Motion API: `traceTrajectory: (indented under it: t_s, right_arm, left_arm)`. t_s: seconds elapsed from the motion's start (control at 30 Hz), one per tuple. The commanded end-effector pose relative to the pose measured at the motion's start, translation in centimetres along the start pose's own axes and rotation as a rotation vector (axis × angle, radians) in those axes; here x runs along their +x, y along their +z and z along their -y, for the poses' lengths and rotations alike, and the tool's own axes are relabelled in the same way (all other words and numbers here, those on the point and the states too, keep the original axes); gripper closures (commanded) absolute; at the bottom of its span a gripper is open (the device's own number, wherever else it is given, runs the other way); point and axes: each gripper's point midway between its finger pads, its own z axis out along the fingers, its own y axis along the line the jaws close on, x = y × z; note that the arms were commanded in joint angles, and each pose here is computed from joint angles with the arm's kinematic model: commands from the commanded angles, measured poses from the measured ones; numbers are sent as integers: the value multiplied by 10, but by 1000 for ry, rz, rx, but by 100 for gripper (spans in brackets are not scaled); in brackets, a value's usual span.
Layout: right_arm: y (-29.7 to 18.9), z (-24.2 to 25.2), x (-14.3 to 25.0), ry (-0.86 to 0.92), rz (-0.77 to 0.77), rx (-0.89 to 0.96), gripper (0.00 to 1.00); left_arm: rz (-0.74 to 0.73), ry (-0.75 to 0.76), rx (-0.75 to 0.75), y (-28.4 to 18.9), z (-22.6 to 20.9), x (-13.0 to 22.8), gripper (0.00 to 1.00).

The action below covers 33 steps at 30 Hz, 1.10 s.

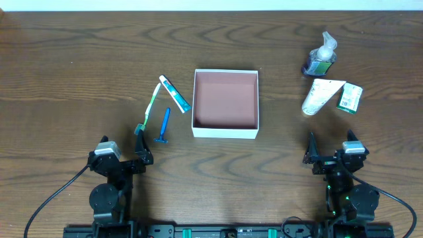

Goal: Pack container
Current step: 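Move the right gripper down over the white Pantene tube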

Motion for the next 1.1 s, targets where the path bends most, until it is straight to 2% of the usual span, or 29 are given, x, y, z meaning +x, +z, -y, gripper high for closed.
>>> traceTrajectory:
  t_s: [0.0, 1.07]
  right_arm:
    - [-1, 7, 1, -9, 0, 34, 1]
    - [-1, 10, -3, -34, 14, 53, 1]
  left_arm:
    - [-48, 0, -2, 0, -2, 15, 2]
    - [-48, 0, -2, 0, -2, 15, 2]
